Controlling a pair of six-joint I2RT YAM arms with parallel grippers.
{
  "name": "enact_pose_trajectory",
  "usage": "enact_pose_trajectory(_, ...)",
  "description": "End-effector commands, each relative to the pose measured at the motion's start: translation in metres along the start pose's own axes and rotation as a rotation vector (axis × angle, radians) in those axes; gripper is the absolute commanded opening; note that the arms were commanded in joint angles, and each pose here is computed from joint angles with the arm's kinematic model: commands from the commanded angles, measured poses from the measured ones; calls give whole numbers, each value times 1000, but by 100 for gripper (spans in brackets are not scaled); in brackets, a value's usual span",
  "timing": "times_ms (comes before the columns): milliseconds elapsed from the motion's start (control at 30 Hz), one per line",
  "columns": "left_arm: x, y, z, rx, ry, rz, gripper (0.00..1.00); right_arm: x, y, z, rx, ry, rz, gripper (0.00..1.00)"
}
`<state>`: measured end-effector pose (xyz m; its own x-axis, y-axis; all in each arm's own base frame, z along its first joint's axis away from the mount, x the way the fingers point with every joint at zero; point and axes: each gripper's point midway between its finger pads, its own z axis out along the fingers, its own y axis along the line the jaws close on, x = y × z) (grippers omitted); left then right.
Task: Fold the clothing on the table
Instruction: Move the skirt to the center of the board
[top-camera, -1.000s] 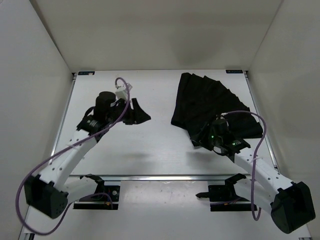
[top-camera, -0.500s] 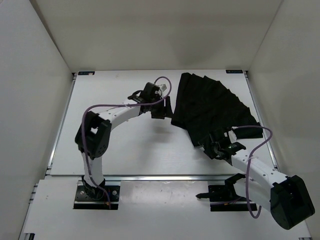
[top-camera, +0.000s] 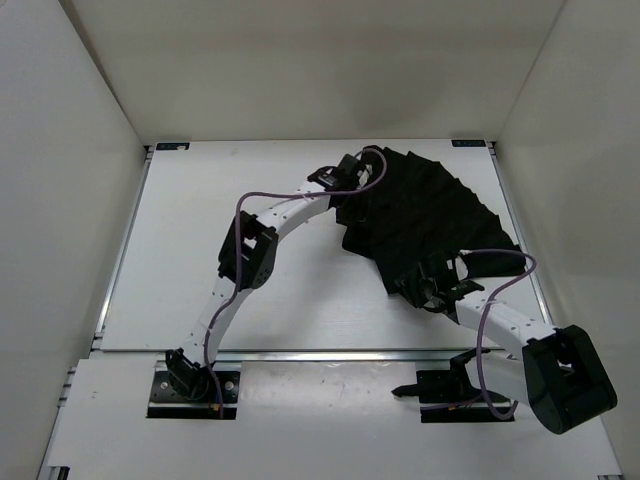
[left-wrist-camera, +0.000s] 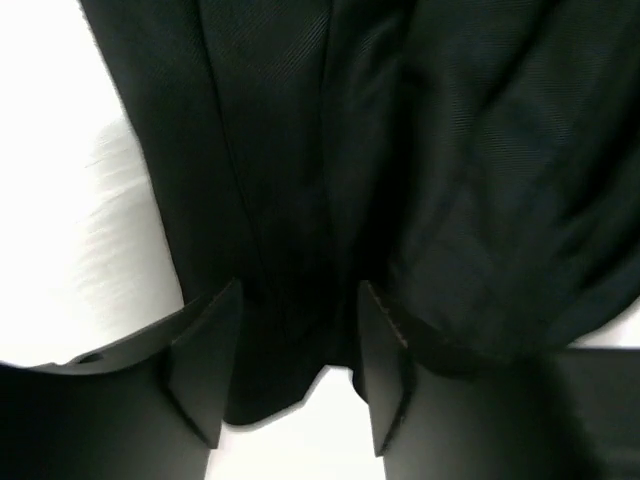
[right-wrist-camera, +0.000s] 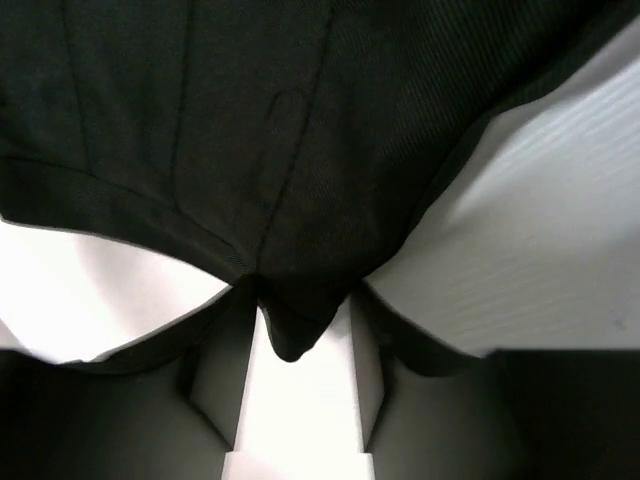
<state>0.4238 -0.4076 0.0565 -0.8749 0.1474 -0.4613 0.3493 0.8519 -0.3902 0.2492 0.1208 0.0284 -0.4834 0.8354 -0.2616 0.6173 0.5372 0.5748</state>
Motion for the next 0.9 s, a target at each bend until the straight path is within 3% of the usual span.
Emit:
enact_pose_trajectory(0, 30, 8, 2, -68, 125, 23, 51, -6, -6, 4, 17, -9, -45, 31)
enact_pose_trajectory(33, 33, 9, 3, -71, 132, 23, 45, -9, -7, 4, 14, -11, -58, 27)
enact_pose_trajectory(100, 39, 13, 5, -75, 156, 17, 20, -14, -6, 1, 0, -8, -91, 0)
enact_pose_trajectory(200, 43, 12, 1, -72, 168, 25, 0, -26, -1, -7, -27, -21, -144, 0)
enact_pose_trajectory(333, 21, 10, -28, -59, 112, 29, 0, -40, 14, -23, -105, -17, -238, 0)
enact_pose_trajectory(467, 4, 29, -101, -25, -18, -28, 0, -41, 44, -37, -265, 65, -319, 0)
enact_pose_trajectory(567, 22, 58, -148, 13, -69, -117, 0, -34, 65, -47, -318, 138, -423, 0)
enact_pose_trajectory(733, 97, 111, -187, -26, -51, -202, 0, -4, 66, -47, -372, 309, -531, 0)
enact_pose_trajectory(867, 164, 120, -189, -57, 2, -208, 0, 21, 52, -45, -330, 405, -593, 0)
